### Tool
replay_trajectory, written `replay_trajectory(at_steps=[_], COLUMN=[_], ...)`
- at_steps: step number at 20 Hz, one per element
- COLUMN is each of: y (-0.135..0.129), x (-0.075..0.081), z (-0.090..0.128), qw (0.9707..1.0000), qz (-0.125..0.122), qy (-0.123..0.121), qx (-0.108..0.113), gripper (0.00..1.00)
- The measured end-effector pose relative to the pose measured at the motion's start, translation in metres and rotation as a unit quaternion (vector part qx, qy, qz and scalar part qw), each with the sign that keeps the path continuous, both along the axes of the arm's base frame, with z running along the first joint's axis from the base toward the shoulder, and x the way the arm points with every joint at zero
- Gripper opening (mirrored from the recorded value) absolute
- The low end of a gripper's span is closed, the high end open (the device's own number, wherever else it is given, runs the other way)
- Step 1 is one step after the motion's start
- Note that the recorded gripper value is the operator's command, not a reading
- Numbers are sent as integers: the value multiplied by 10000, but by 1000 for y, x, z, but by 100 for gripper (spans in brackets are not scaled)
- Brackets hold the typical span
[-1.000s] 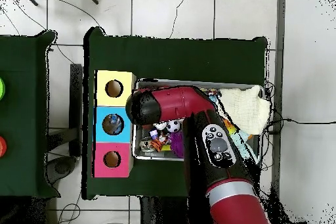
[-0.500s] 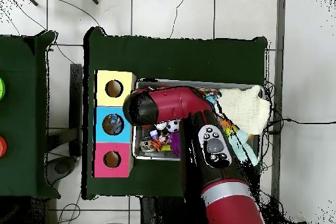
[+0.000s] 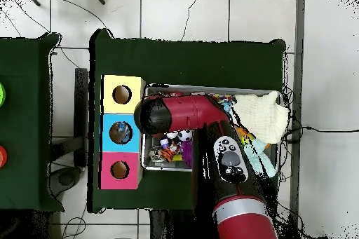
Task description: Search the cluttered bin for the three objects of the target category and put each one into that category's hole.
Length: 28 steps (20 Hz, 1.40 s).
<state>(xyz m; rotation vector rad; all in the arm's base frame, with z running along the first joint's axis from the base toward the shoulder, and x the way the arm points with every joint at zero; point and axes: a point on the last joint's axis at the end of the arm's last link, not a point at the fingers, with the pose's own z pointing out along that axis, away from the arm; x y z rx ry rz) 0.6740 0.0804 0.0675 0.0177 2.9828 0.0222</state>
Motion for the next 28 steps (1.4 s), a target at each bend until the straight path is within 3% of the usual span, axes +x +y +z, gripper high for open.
replay_trajectory(at_steps=[16,28], y=[-25,-40], x=[-8,-23], z=[-1,-28], qw=[9979,9962], qz=[-597,-697], qy=[172,428], qx=[-187,-281], gripper=[100,100])
